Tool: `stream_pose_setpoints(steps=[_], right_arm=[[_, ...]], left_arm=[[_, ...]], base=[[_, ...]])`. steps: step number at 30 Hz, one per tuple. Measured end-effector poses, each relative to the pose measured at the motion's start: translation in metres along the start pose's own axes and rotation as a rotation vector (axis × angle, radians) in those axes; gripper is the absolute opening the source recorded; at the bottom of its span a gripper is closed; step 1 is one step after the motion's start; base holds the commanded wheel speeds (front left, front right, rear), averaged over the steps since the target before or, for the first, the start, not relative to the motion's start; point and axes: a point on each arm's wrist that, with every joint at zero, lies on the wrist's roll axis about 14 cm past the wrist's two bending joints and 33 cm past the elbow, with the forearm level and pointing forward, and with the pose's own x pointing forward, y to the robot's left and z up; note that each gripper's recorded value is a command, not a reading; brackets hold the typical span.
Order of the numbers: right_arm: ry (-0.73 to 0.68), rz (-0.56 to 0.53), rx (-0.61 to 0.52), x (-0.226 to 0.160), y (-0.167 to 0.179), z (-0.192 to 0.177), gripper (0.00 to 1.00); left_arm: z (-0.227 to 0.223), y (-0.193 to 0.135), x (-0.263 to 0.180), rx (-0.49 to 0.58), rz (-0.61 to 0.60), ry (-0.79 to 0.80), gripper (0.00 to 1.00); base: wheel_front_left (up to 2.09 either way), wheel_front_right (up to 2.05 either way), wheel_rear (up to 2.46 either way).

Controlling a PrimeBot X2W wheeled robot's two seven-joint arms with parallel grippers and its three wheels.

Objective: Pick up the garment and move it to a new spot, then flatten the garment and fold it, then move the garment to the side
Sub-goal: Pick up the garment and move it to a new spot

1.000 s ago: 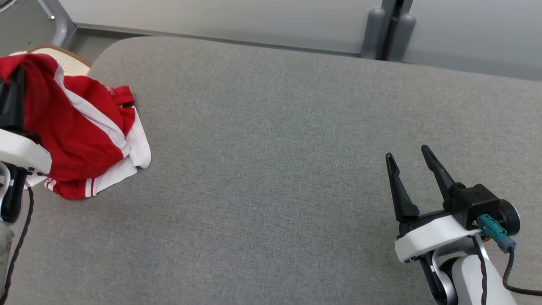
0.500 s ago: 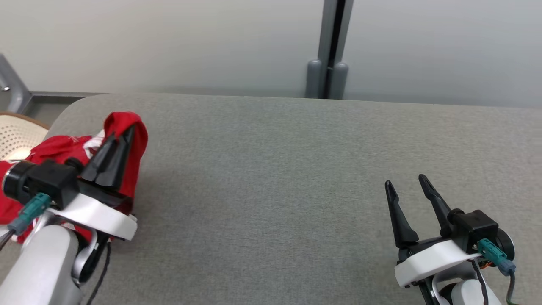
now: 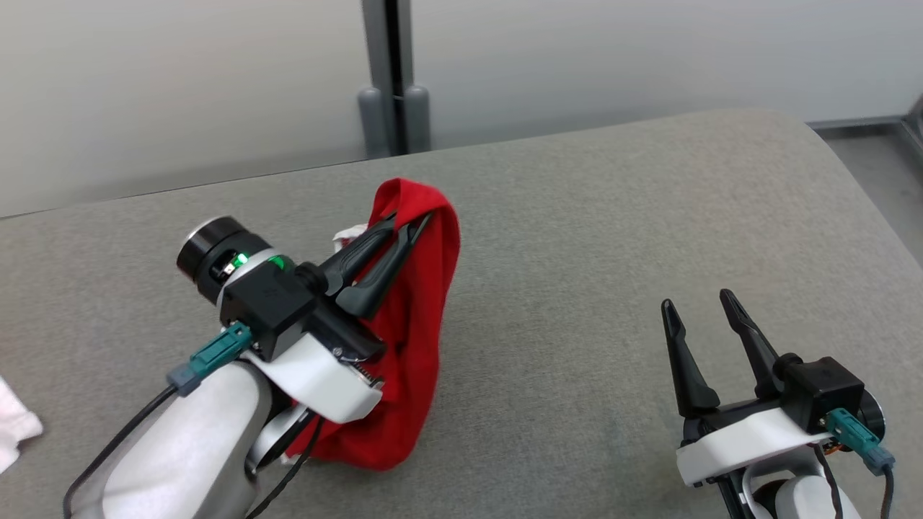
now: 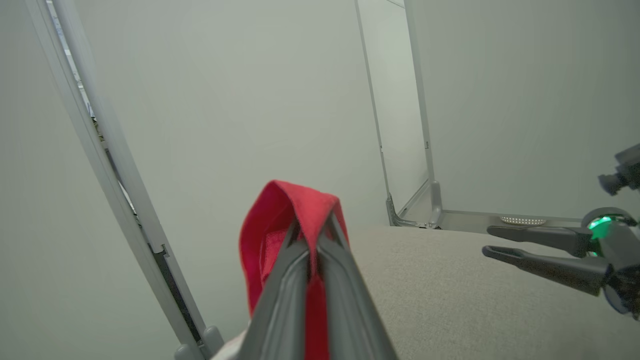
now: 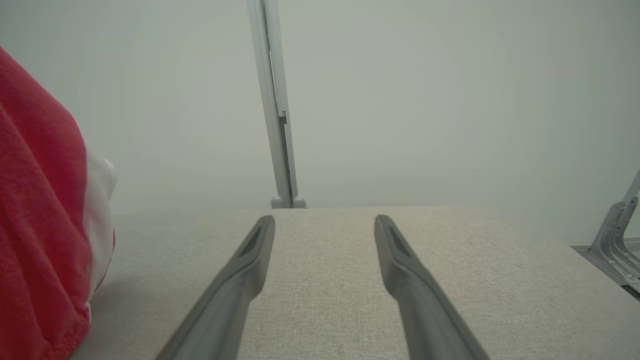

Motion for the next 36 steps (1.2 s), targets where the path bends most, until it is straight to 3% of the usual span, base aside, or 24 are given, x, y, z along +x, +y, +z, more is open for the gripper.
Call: stream_pose_setpoints(steps=[8, 15, 21, 22, 23, 30, 36], right_arm=[[0.025, -0.149, 0.017, -0.021, -0.045, -0.014, 1.00], [0.103, -0.229, 0.043, -0.030, -0.065, -0.047, 1.00], [0.135, -0.221, 0.050, -0.022, -0.065, -0.062, 1.00], [0.129, -0.213, 0.051, -0.018, -0.063, -0.062, 1.00], [0.127, -0.204, 0.052, -0.016, -0.061, -0.062, 1.00], [0.108, -0.153, 0.045, -0.004, -0.049, -0.055, 1.00], [0.092, -0.099, 0.037, 0.003, -0.033, -0.045, 1.00]], left_arm=[[-0.008, -0.050, 0.068, -0.037, -0.239, -0.050, 0.00], [-0.132, -0.078, 0.058, -0.136, -0.375, 0.288, 0.00], [-0.177, -0.092, 0.031, -0.195, -0.428, 0.425, 0.00], [-0.177, -0.091, 0.028, -0.198, -0.425, 0.421, 0.58], [-0.177, -0.091, 0.025, -0.198, -0.425, 0.423, 1.00], [-0.148, -0.077, 0.017, -0.222, -0.328, 0.320, 1.00], [-0.122, -0.030, 0.002, -0.232, -0.068, 0.252, 1.00]], base=[[0.00, 0.00, 0.00], [0.00, 0.00, 0.00], [0.00, 0.00, 0.00], [0.00, 0.00, 0.00], [0.00, 0.00, 0.00], [0.00, 0.00, 0.00], [0.00, 0.00, 0.00]])
